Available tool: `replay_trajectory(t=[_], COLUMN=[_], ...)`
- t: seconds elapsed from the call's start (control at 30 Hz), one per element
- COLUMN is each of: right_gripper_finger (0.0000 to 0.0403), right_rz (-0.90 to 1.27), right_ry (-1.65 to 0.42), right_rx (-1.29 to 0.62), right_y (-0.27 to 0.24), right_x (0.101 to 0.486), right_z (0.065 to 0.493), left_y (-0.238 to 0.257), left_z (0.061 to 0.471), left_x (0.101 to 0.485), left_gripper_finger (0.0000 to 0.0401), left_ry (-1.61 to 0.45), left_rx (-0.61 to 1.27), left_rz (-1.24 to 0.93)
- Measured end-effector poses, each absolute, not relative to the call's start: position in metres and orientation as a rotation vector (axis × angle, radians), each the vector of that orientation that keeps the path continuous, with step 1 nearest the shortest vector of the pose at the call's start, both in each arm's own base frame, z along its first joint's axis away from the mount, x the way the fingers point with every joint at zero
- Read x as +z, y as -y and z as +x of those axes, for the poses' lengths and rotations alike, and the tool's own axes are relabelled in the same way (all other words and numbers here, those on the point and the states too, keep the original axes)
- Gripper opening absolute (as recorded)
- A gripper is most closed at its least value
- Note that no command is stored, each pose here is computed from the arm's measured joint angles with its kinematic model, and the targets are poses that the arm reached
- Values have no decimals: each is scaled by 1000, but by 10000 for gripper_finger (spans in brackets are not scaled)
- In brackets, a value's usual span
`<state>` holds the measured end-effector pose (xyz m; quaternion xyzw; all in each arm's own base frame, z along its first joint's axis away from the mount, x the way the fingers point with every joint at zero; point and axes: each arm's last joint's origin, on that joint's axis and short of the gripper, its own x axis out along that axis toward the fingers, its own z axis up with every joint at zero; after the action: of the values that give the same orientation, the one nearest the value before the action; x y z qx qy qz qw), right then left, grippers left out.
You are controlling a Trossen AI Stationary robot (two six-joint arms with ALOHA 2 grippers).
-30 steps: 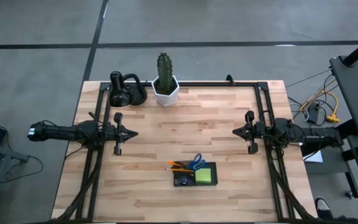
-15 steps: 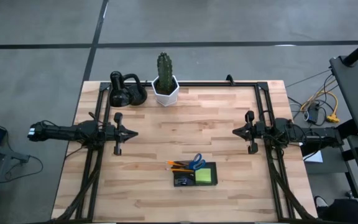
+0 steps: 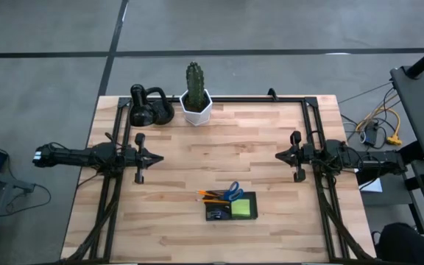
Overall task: Pick and place office supplies into organizer
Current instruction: Return to Home Position
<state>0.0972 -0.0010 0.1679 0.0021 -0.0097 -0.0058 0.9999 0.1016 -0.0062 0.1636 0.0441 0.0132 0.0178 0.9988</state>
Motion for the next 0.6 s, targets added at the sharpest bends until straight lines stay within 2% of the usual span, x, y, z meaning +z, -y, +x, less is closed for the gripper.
replay_trajectory(t=[0.6], right_gripper_finger=[8], right_rz=[4], right_ry=[20], right_rx=[-12], right_y=[1], right_x=[168], right_z=[97], left_y=[6], left_z=[102], left_x=[164], left_gripper_finger=[0], left_ry=[-26], left_rx=[35], left_rz=[88])
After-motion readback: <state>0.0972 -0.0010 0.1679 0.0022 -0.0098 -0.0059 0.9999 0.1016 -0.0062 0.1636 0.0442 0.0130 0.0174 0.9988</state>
